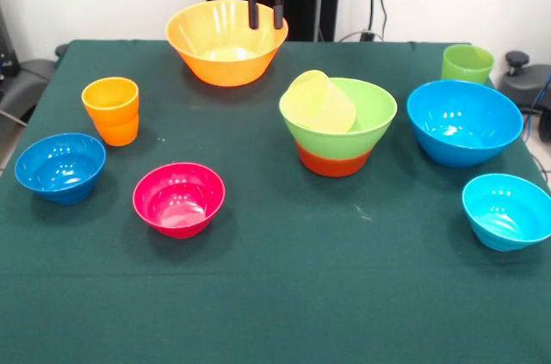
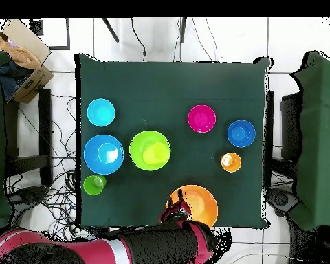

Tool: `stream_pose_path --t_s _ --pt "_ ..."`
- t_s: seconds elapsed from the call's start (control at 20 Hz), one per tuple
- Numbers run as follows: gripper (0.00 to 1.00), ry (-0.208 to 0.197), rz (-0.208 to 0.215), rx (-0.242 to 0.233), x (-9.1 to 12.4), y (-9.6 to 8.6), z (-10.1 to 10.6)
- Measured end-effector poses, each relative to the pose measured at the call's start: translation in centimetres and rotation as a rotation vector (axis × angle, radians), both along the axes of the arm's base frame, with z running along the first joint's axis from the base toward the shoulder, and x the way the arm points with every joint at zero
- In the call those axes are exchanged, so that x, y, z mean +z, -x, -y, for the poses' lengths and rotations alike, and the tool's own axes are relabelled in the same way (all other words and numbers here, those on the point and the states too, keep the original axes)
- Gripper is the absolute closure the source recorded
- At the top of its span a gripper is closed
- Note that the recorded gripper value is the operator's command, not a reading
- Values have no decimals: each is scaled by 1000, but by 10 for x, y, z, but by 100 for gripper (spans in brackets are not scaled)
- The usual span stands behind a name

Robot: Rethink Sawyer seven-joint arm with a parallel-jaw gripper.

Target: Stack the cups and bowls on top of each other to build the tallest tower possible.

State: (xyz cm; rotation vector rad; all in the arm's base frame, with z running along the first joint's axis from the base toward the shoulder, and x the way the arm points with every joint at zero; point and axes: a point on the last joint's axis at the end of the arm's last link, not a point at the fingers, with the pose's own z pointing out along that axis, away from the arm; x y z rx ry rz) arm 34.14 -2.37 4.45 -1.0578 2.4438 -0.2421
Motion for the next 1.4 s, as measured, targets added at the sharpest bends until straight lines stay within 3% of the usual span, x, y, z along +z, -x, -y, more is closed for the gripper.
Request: stream_pose_path --t_s 0.65,1.4 --pt "0 2 11 25 1 -1 -15" --pt "0 3 2 11 3 6 -15"
